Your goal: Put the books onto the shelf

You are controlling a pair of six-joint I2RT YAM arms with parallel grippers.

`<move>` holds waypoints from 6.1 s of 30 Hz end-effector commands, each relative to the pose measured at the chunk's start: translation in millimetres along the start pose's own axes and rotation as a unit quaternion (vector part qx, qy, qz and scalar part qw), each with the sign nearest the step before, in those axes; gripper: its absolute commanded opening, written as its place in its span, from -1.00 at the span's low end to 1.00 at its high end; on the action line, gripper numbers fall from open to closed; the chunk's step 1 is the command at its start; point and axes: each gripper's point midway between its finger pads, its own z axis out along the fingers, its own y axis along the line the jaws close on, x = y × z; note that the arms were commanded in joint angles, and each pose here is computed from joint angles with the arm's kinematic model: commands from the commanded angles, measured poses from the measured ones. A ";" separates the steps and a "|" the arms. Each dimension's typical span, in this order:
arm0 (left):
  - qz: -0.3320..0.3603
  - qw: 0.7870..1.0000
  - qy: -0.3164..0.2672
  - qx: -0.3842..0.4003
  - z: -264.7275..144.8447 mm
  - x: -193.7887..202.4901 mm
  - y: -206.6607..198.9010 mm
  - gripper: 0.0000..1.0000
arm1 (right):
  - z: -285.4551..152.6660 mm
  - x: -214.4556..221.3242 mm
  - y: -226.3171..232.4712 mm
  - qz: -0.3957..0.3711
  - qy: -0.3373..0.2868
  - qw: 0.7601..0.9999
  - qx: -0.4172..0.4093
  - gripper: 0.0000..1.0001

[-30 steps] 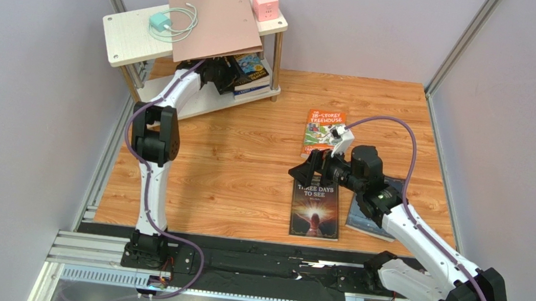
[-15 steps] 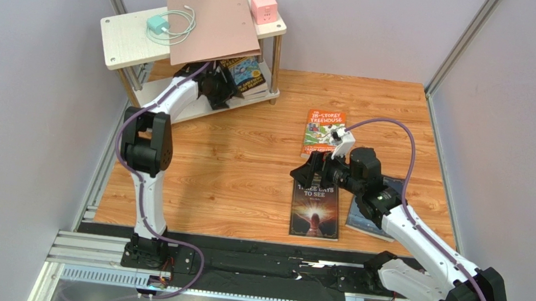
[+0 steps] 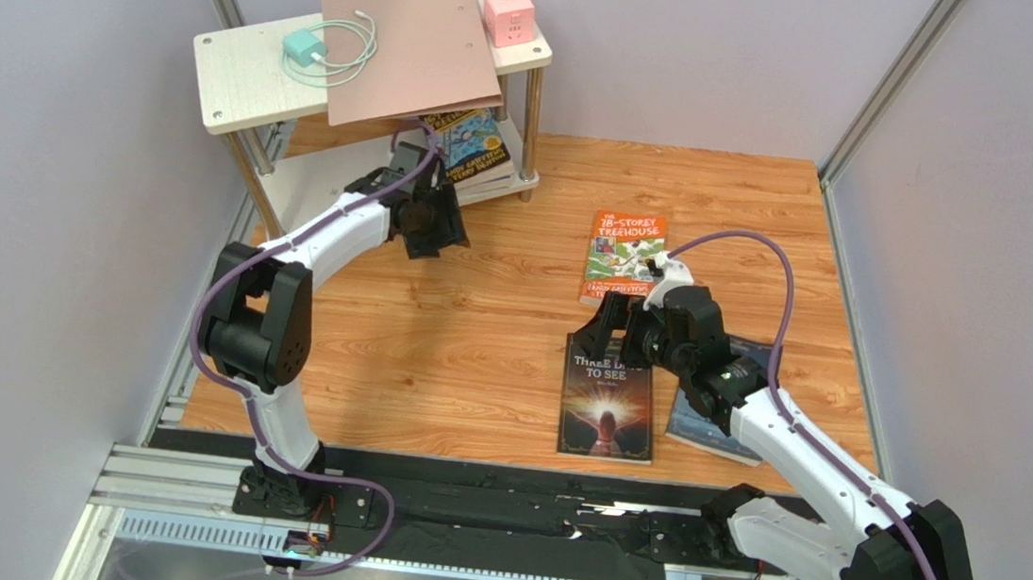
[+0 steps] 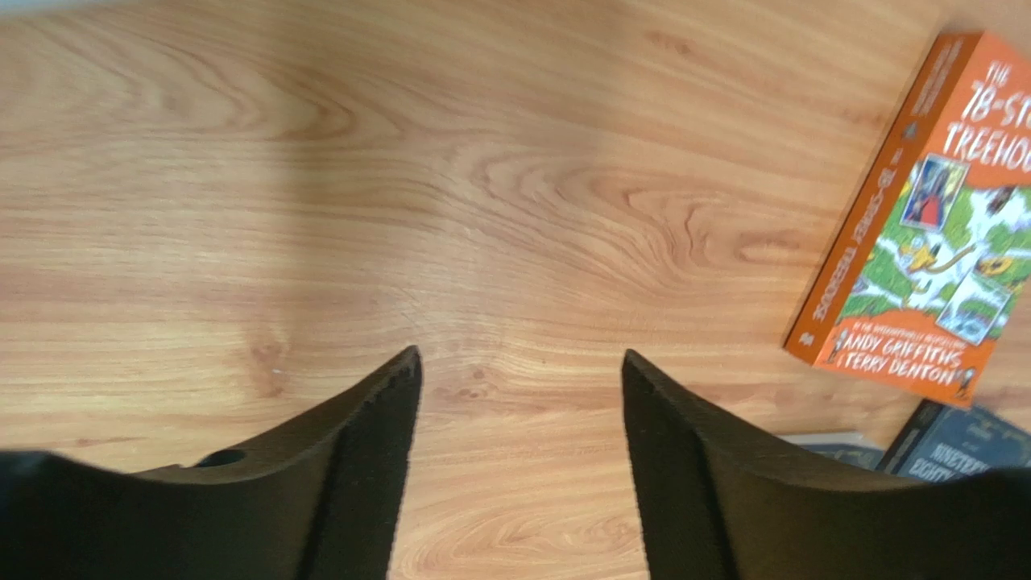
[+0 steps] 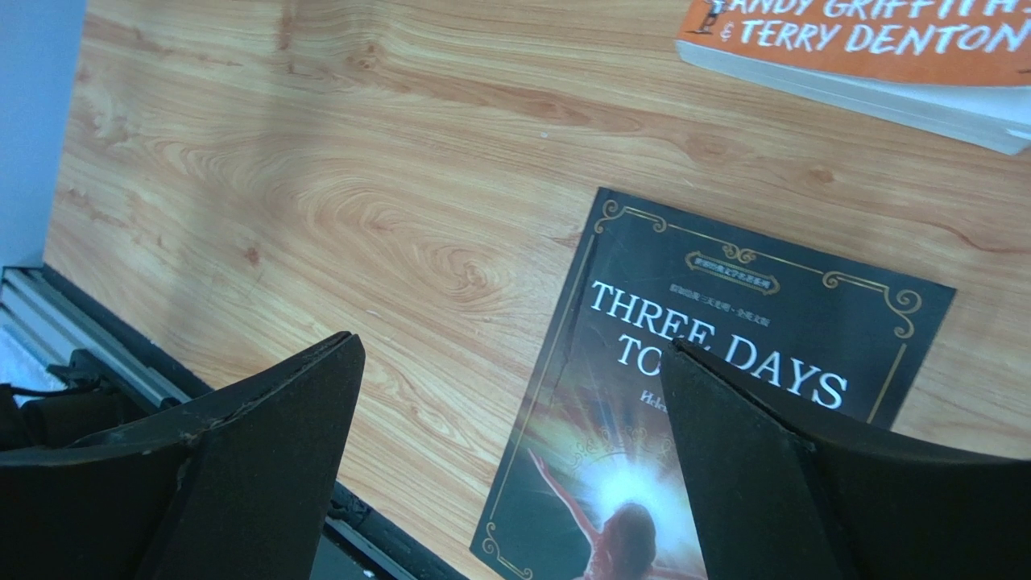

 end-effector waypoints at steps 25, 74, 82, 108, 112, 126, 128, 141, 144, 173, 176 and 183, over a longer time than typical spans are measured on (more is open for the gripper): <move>0.142 0.962 0.230 0.045 51.5 262.6 -94.8 -1.00 | 20.7 62.1 -56.1 0.158 0.129 0.979 -0.019 0.96; 0.188 0.867 -0.100 0.450 -150.8 175.6 -154.7 0.87 | -58.1 -155.9 100.9 -0.010 -0.123 0.935 -0.332 -1.00; 0.183 0.825 -0.131 0.518 -169.2 174.7 -169.4 0.75 | -63.1 -159.4 109.7 0.000 -0.117 0.926 -0.359 -1.00; 0.082 0.860 -0.108 0.492 -129.2 83.3 -112.2 -1.00 | -47.3 -139.1 61.2 0.005 -0.129 0.968 -0.216 1.00; 0.064 0.855 -0.096 0.505 -131.5 56.8 -104.7 -1.00 | -42.4 -125.6 53.6 0.007 -0.118 0.971 -0.209 1.00; -0.041 0.806 -0.039 0.589 -116.0 -23.7 -103.6 -1.00 | -41.5 -103.1 39.6 -0.016 -0.100 0.978 -0.183 1.00; -0.053 0.798 -0.035 0.599 -111.6 -34.3 -104.7 -1.00 | -42.9 -98.9 37.7 -0.014 -0.094 0.980 -0.177 1.00; -0.070 0.841 -0.012 0.536 -79.0 -97.3 -92.4 -1.00 | -40.6 -83.0 30.8 -0.015 -0.079 0.982 -0.171 1.00; -0.067 0.846 0.006 0.528 -67.2 -108.3 -92.8 -1.00 | -39.9 -82.2 30.8 -0.016 -0.077 0.982 -0.172 1.00; -0.112 0.890 0.060 0.438 27.9 -158.6 -52.0 -0.62 | -33.7 -68.2 24.3 -0.010 -0.061 0.984 -0.169 0.99; -0.116 0.898 0.056 0.421 30.3 -160.0 -46.8 -0.27 | -34.1 -68.2 24.2 -0.010 -0.061 0.984 -0.169 0.99; -0.120 0.911 0.058 0.390 29.9 -155.4 -39.2 0.11 | -33.1 -66.0 23.3 -0.008 -0.060 0.984 -0.170 0.99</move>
